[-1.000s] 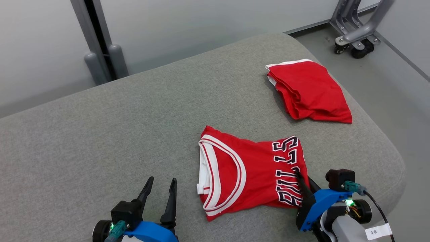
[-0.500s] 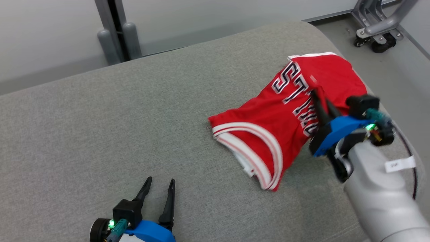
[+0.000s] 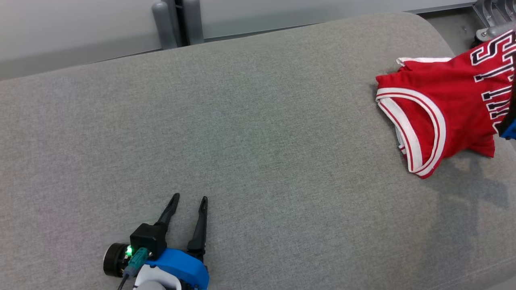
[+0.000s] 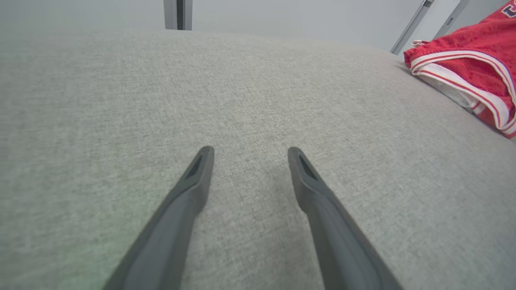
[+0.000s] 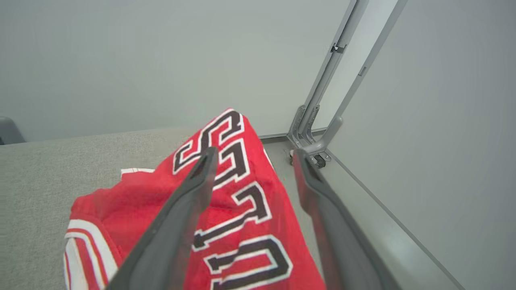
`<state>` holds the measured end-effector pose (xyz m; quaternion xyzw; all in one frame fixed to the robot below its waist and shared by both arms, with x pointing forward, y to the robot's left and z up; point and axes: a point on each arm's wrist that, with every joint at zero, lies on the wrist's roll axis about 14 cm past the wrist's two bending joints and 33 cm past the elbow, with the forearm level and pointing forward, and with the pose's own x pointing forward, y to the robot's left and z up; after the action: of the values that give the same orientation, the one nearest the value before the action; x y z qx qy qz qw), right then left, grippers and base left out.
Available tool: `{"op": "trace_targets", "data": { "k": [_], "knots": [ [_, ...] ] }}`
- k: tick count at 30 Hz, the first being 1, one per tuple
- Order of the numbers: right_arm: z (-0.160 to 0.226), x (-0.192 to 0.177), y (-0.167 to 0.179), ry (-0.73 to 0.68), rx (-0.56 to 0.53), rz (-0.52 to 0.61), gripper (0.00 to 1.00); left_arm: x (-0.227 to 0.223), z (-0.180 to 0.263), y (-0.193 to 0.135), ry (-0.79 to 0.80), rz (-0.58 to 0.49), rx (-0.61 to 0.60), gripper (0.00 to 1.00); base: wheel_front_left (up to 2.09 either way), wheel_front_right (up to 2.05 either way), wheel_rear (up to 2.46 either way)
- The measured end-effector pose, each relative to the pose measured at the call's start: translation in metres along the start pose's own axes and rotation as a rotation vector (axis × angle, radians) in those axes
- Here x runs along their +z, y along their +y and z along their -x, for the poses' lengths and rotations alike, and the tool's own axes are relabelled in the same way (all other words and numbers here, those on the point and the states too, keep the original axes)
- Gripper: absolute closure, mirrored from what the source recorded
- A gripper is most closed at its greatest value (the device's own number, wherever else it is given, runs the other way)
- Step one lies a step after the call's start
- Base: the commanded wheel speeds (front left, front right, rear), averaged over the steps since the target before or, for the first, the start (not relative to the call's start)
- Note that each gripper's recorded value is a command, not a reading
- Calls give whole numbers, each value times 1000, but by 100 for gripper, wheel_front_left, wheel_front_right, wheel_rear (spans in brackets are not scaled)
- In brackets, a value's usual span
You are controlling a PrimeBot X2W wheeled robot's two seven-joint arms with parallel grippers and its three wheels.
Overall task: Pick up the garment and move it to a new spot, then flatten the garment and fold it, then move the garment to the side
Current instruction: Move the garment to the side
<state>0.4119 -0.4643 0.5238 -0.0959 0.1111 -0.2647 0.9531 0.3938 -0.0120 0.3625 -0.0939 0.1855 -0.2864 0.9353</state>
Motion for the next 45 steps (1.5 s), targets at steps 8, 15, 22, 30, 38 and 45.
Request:
{"op": "trace_targets", "data": {
  "k": [8,15,22,30,38,45],
  "knots": [
    [8,20,67,-126,81,-69,0,8,3,17,-24,2,54,0,0,0,0],
    [41,-2,116,-134,179,-128,0,23,10,38,-66,-1,129,0,0,0,0],
    [77,-33,162,-83,314,-258,0,35,22,58,-105,-5,212,0,0,0,0],
    [102,-48,200,-44,429,-276,0,43,45,80,-137,8,310,0,0,0,0],
    [110,-37,229,-71,510,-278,0,53,76,104,-186,25,428,0,0,0,0],
    [120,-28,260,-84,597,-281,0,58,112,121,-229,47,519,0,0,0,0]
  ]
}}
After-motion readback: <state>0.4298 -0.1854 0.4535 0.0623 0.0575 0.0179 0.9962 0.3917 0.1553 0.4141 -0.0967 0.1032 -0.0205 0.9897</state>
